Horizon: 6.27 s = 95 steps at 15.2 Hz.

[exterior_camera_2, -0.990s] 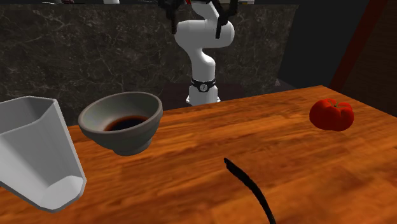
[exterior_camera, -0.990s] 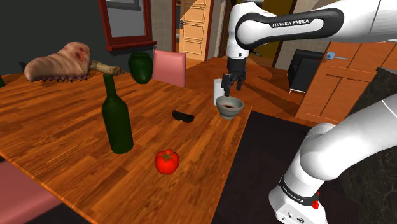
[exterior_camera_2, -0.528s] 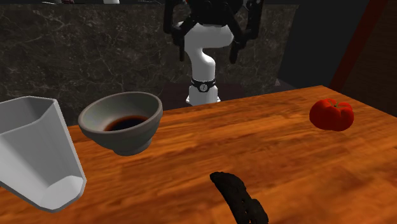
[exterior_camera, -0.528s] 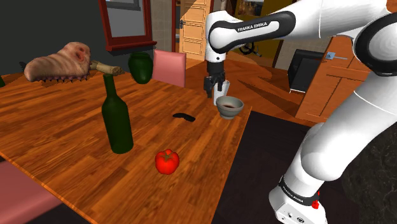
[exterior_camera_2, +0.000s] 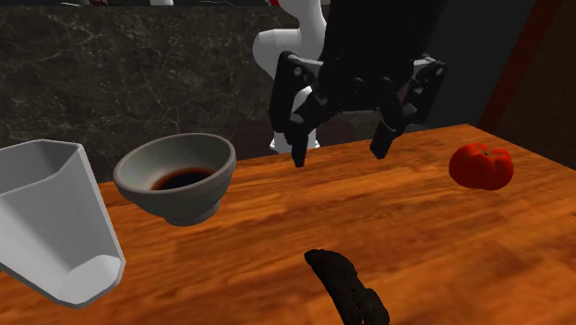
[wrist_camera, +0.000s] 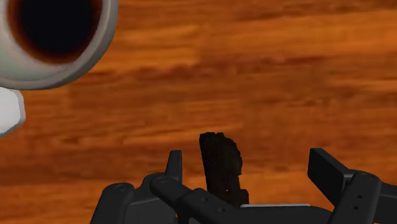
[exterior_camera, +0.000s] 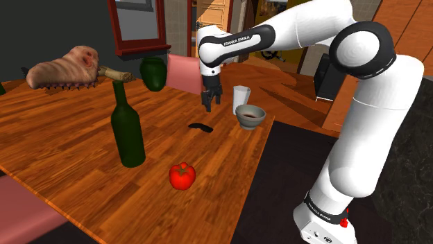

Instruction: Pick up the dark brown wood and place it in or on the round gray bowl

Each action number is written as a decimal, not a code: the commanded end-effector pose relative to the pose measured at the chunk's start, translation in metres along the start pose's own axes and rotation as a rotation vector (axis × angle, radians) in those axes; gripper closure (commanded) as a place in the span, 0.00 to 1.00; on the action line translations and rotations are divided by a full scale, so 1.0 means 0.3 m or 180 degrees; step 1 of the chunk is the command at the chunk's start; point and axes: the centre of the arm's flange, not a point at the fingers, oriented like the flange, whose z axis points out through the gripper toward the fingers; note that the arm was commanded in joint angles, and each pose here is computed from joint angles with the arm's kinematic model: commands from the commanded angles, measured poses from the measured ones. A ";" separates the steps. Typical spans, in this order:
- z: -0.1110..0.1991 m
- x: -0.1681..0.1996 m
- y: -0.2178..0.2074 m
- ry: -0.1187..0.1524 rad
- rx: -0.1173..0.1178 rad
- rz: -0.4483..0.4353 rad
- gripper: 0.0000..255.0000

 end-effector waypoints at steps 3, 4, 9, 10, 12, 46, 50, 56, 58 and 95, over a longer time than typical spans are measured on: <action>0.061 0.169 -0.057 -0.0070 0.0005 -0.0257 0.00; 0.076 0.211 -0.071 -0.0088 0.0006 -0.0320 0.00; 0.141 0.380 -0.142 -0.0163 0.0010 -0.0582 0.00; 0.159 0.379 -0.142 -0.0163 0.0010 -0.0582 0.00; 0.194 0.378 -0.142 -0.0163 0.0010 -0.0582 0.00; 0.429 0.232 0.029 0.0528 0.0235 -0.0555 0.00; 0.429 0.232 0.029 0.0528 0.0235 -0.0555 0.00; 0.429 0.232 0.029 0.0527 0.0235 -0.0555 1.00; 0.429 0.232 0.029 0.0527 0.0235 -0.0555 1.00; -0.110 0.148 0.058 0.0528 0.0235 -0.0555 1.00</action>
